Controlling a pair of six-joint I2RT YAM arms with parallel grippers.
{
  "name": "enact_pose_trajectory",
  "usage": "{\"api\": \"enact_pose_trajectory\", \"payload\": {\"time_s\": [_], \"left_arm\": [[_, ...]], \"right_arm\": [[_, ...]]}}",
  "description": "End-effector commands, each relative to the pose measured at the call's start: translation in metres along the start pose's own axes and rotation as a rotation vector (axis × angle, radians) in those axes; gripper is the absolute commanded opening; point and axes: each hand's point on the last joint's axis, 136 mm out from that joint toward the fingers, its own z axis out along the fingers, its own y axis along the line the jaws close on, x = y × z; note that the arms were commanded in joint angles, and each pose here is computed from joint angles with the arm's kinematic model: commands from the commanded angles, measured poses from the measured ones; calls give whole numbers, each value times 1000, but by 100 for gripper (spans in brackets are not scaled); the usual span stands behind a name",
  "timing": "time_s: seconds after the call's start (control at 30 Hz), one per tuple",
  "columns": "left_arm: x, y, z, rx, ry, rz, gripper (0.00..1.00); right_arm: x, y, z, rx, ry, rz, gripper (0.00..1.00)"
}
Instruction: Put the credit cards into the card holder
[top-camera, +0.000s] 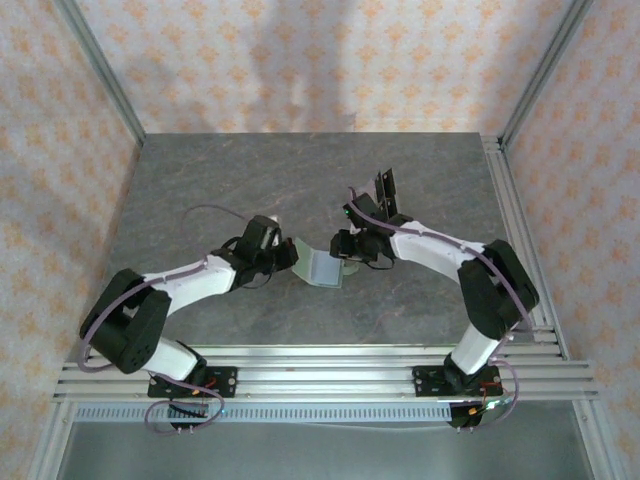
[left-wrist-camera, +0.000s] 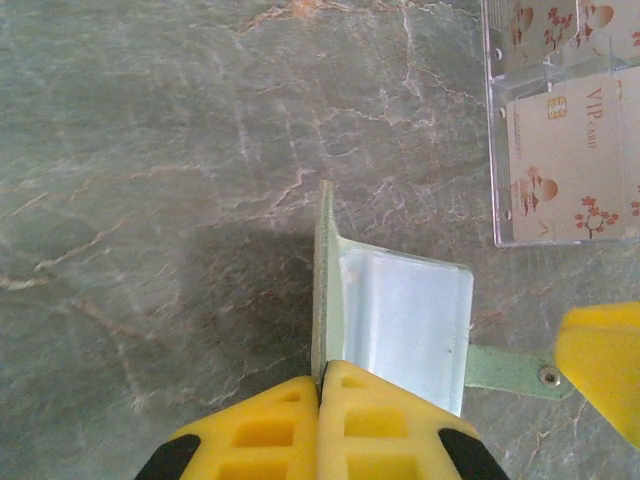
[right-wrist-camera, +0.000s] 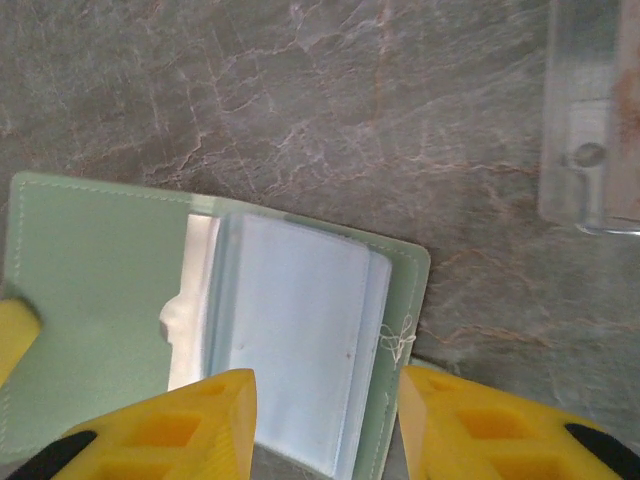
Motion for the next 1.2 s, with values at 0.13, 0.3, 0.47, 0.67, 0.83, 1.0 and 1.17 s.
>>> {"api": "enact_pose_trajectory", "payload": {"time_s": [0.13,0.3,0.47,0.67,0.83,1.0,1.17], "left_arm": [[7,22,-12,-66,-58,-36,0],[10,27,-14,-76,-66,-40,0],[10,28,-15,-81,-70,-34,0],[10,27,-15,-79,-71,-34,0],[10,28,-14,-81,-70,-35,0],[10,27,-14,-80,-71,-34,0],[10,28,-15,-79,-69,-33,0]], "right_arm": [[2,20,21,-28,38,-16,43],[8,25,28,-35,51,-19,43],[12,30,30,-38,53,-26,43],[15,31,34,-37,61,-28,43],[17,30,38,-34,69,-26,43],[18,30,39,-36,71,-25,43],[20,29,45,-36,84,-23,43]]}}
